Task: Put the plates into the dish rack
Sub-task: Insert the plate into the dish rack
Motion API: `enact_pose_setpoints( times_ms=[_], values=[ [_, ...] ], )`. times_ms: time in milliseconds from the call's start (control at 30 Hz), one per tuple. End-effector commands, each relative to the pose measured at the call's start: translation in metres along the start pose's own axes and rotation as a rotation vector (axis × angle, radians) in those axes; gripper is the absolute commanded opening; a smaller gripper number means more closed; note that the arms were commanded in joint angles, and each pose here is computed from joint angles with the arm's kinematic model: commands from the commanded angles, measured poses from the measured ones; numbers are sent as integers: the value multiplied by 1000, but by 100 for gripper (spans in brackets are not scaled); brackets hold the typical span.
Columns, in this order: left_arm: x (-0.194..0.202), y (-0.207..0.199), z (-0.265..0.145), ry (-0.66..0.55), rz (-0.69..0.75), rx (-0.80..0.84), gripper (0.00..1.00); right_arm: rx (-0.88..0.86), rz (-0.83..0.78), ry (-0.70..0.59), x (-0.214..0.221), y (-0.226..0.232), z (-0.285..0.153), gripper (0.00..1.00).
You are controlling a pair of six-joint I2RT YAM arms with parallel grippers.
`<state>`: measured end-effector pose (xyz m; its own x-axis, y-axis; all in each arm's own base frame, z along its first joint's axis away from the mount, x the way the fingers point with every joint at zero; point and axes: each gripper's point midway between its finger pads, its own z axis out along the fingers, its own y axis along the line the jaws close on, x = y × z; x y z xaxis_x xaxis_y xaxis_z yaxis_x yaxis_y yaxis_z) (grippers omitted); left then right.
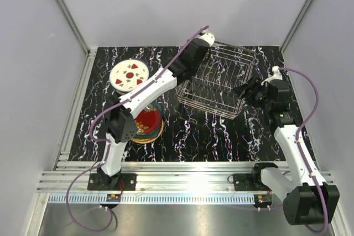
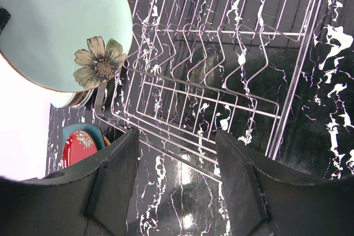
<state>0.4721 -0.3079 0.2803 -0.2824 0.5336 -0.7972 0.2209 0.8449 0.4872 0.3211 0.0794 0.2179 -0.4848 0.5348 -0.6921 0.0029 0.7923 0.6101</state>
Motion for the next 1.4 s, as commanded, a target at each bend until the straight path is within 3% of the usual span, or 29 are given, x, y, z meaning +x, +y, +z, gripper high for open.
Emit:
enact_pose_setpoints(
  times_ms=[0, 767, 1367],
  values=[
    [-40, 23, -17, -118, -64, -106, 0, -7, -20, -39, -12, 4, 0, 65],
    [-9, 1, -7, -18, -77, -99, 0, -3, -17, -34, -10, 3, 1, 65],
    [17, 5, -1, 34, -109, -91, 9, 2, -15, -24, -8, 1, 3, 66]
  ],
)
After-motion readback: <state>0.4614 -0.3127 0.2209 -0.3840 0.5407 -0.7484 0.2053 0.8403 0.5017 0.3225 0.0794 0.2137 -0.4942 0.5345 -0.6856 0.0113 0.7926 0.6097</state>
